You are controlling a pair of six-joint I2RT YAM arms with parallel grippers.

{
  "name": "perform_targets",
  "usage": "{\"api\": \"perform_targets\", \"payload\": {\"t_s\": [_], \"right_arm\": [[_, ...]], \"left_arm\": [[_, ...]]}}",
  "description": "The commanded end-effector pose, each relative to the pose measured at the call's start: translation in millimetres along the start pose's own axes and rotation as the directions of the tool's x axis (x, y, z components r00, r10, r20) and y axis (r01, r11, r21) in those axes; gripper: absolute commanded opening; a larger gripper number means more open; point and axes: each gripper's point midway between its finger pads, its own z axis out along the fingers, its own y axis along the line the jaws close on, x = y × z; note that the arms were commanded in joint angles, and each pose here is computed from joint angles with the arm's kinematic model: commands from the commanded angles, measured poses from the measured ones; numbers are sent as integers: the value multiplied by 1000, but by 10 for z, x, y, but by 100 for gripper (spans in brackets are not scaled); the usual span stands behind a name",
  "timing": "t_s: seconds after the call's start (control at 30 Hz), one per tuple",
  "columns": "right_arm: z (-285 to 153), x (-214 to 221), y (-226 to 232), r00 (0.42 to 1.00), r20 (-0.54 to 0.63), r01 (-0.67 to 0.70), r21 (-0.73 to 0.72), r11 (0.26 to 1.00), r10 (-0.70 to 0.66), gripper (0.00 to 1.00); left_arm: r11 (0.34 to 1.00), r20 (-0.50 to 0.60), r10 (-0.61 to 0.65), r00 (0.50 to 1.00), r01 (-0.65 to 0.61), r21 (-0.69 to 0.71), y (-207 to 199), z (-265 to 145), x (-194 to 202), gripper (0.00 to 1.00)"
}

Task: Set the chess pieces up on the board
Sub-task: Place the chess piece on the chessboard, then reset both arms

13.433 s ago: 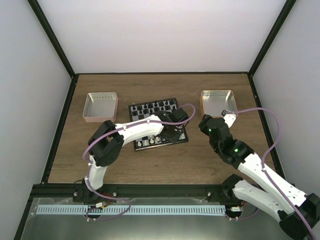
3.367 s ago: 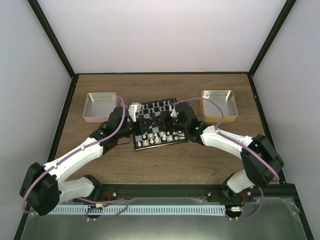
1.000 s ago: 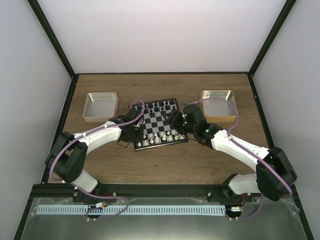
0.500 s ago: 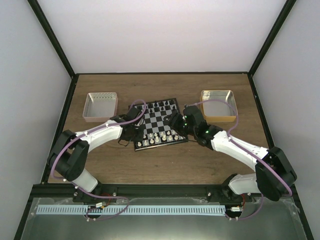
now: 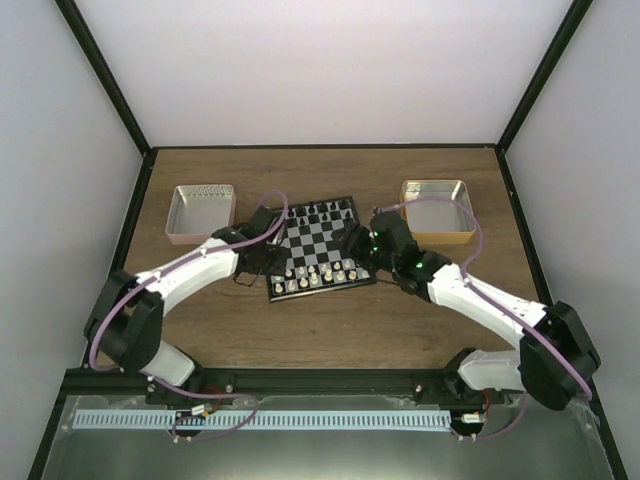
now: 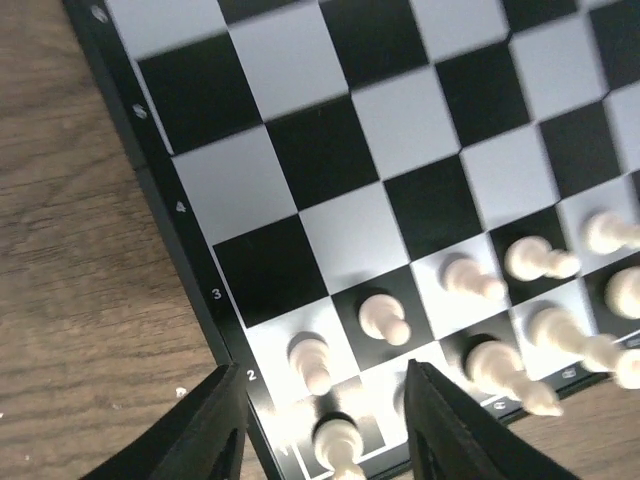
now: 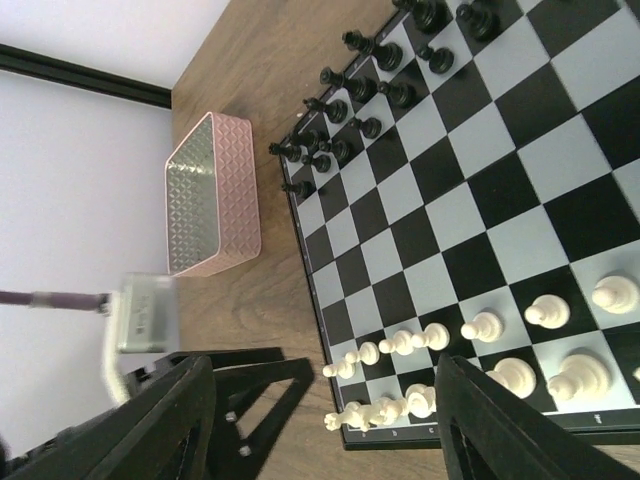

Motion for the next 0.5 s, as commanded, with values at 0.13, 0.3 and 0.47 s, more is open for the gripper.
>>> {"api": "perform_targets", "payload": {"t_s": [0.13, 0.3, 0.47], "right_arm": [[-428, -302, -198, 961, 151, 209, 160, 965, -233, 67], [-826, -441, -241, 883, 196, 374, 253, 892, -426, 79], [-1340, -629, -177, 801, 287, 436, 323, 840, -526, 87]], "left_arm": [[999, 359, -37, 933, 21, 50, 6, -1045, -547, 69], [995, 582, -56, 811, -2, 99, 73, -1810, -657, 88], [989, 737, -97, 669, -21, 149, 183, -2487, -596, 100]]}}
